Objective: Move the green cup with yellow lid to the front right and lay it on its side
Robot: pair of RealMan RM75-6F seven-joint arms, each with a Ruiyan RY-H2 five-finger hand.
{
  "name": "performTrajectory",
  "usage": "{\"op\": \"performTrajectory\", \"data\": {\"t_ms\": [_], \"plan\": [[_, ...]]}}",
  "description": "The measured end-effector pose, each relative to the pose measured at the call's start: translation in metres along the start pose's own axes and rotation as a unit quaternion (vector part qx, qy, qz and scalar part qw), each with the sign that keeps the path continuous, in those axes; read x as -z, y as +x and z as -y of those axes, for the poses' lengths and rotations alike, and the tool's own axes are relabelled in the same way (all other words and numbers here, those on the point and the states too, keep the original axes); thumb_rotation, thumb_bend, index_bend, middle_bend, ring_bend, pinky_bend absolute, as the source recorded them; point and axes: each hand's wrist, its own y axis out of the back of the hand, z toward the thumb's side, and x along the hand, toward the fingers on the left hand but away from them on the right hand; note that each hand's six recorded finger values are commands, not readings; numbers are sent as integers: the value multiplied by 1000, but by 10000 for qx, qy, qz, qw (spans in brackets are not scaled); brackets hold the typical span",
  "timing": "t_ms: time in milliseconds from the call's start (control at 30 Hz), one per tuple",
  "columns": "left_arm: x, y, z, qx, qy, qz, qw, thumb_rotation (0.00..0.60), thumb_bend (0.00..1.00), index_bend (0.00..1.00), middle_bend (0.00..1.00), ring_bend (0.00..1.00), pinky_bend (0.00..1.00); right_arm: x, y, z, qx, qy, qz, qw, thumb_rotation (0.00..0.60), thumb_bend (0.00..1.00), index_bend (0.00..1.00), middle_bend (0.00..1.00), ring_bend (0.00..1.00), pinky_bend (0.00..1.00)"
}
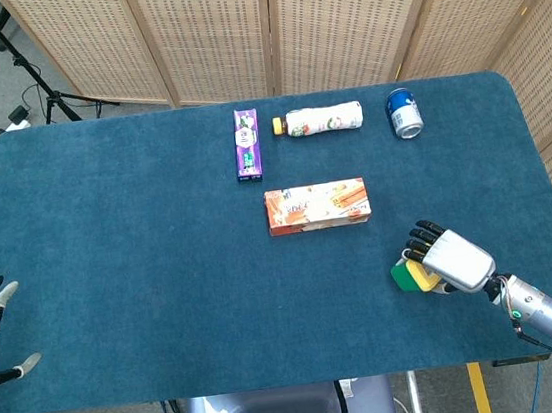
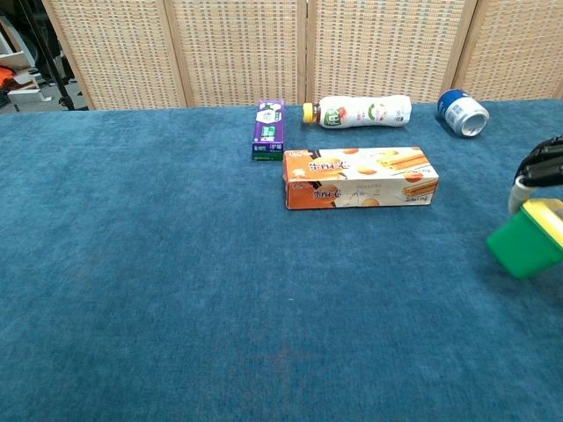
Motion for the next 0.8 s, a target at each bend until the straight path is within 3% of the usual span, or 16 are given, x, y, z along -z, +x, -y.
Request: {"op": "performTrajectory", "data": {"t_ms": [67, 167, 333, 500, 800], "plan": [[-1, -1, 0, -7, -8, 15, 10000, 600, 0, 0, 0, 0, 0, 0, 0, -3, 169, -627, 186, 9977, 600, 345, 532, 424, 286, 217], [-1, -2, 0, -16, -10, 22, 10000, 600, 0, 0, 0, 0, 0, 2, 1, -5, 406, -1512, 482, 9865, 600, 363, 541, 428, 290, 217], [-3, -2, 1, 12, -4, 52, 10000, 600, 0, 0, 0, 0, 0, 11, 3, 3, 735, -2640, 1043, 9560, 600, 388, 559, 446, 298, 217], [-2, -1, 2, 26, -1, 34, 10000, 600, 0, 0, 0, 0, 0, 20, 5, 18, 772, -2966, 1408, 9414, 600, 414, 560, 447, 300, 217], [-3, -1, 3, 50, 16, 40, 10000, 600, 0, 0, 0, 0, 0, 32, 9, 40, 682, -3071, 1729, 9333, 600, 414, 560, 444, 300, 217]]}}
